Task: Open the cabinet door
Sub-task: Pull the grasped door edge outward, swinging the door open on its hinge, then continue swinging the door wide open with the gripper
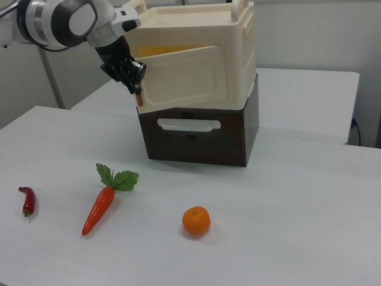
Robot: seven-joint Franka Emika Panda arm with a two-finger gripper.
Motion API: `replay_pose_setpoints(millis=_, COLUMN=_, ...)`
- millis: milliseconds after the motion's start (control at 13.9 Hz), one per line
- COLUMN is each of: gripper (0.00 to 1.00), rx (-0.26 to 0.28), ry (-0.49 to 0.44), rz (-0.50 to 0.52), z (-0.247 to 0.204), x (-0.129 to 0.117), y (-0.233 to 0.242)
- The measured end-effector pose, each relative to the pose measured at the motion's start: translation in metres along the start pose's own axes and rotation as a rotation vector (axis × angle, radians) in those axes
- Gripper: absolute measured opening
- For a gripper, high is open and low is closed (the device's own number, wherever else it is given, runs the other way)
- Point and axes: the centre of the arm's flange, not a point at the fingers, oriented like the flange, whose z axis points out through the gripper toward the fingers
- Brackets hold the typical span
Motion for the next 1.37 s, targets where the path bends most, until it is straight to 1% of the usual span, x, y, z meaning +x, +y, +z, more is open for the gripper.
replay_pose_setpoints(millis=72, gripper=0.18, rx=0.001, ry=-0.079, rz=0.026, z=-0.008, x=-0.015, y=0.022)
replay_pose_setpoints(millis=216, gripper=0.2, rx=0.004, ry=-0.177, rz=0.055, z=-0.014, x=-0.033, y=0.043)
replay_pose_setpoints(millis=288, gripper=0.28, rx=0.006, ry=-0.227, rz=0.072, z=-0.017, x=-0.043, y=0.053)
replay_pose_setpoints(millis=432, gripper=0.48, rx=0.01, ry=-0.304, rz=0.11, z=-0.03, x=-0.062, y=0.074)
replay_pose_setpoints(millis=504, gripper=0.55, rx=0.012, ry=-0.325, rz=0.128, z=-0.037, x=-0.069, y=0.084)
replay_pose_setpoints(millis=575, gripper=0.66, rx=0.013, ry=-0.339, rz=0.145, z=-0.045, x=-0.076, y=0.093)
replay_pose_setpoints(millis=647, gripper=0.81, rx=0.015, ry=-0.348, rz=0.165, z=-0.056, x=-0.085, y=0.104)
replay_pose_setpoints(millis=791, gripper=1.0, rx=0.017, ry=-0.353, rz=0.188, z=-0.066, x=-0.095, y=0.115)
replay_pose_setpoints(millis=1079, gripper=1.0, rx=0.003, ry=-0.362, rz=0.224, z=-0.064, x=-0.099, y=0.123)
replay_pose_setpoints(millis=1367, gripper=1.0, rx=-0.028, ry=-0.377, rz=0.181, z=-0.059, x=-0.096, y=0.104)
